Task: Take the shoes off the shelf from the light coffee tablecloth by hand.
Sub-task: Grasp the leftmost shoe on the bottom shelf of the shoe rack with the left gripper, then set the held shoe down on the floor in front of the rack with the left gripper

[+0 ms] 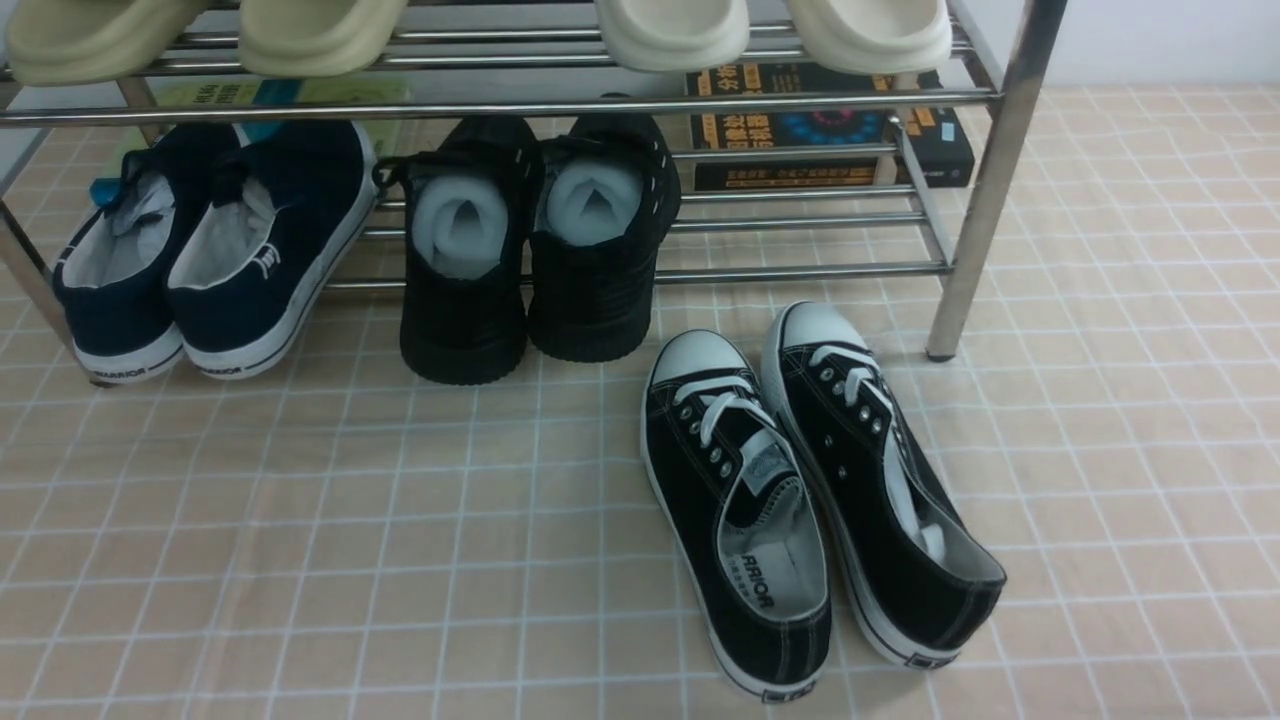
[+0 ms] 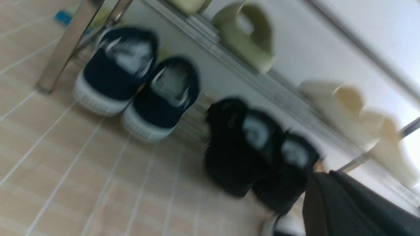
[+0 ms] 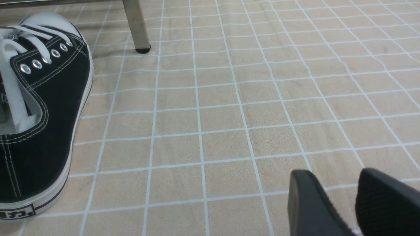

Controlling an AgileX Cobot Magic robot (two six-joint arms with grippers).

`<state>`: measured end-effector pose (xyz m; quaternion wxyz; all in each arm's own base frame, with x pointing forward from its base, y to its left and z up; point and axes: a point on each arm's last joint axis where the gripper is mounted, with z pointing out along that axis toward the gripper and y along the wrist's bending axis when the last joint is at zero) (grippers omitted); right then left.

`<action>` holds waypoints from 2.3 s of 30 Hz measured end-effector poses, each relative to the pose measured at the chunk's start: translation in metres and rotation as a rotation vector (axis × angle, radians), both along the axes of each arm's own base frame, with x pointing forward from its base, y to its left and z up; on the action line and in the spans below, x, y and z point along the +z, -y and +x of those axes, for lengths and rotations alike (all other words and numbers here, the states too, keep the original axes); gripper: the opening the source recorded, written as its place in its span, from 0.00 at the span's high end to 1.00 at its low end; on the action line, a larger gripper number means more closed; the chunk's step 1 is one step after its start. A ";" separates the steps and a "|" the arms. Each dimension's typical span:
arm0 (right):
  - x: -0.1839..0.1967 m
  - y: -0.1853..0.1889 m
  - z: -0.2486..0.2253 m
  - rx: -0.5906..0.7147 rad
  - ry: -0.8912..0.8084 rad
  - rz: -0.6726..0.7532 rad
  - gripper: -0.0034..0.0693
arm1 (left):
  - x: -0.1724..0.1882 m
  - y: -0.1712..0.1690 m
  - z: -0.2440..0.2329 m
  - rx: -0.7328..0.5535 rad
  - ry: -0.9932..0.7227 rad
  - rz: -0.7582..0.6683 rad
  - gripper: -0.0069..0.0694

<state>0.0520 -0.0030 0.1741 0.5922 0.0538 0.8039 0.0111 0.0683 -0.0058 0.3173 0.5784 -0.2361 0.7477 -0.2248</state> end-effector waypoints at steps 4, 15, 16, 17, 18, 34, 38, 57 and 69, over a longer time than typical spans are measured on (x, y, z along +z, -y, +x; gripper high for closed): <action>0.000 0.000 0.000 0.000 0.000 0.000 0.62 | -0.005 -0.003 0.037 -0.033 -0.462 0.130 0.91; 0.000 0.000 0.000 0.000 0.000 0.000 0.62 | 0.032 -0.045 0.144 0.065 -0.784 0.528 0.90; 0.000 0.000 0.000 0.000 0.000 0.000 0.62 | 0.032 -0.058 0.155 0.076 -0.843 0.546 0.89; 0.000 0.000 0.000 0.000 0.000 0.000 0.62 | 0.031 -0.070 0.163 0.083 -0.896 0.535 0.89; 0.000 0.000 0.000 0.000 0.000 0.000 0.62 | 0.028 -0.073 0.166 0.076 -0.915 0.535 0.89; 0.000 0.000 0.000 0.000 -0.001 -0.001 0.62 | 0.008 -0.110 0.242 -0.023 -0.696 0.138 0.83; 0.000 0.000 0.000 0.000 -0.001 -0.001 0.62 | 0.000 -0.100 0.261 -0.036 -0.649 0.178 0.70; 0.000 0.000 0.000 0.000 -0.001 -0.001 0.62 | -0.066 -0.109 0.313 0.025 -0.629 0.153 0.37; 0.000 0.000 0.000 0.000 -0.001 -0.001 0.62 | -0.063 -0.104 0.303 -0.021 -0.706 0.120 0.86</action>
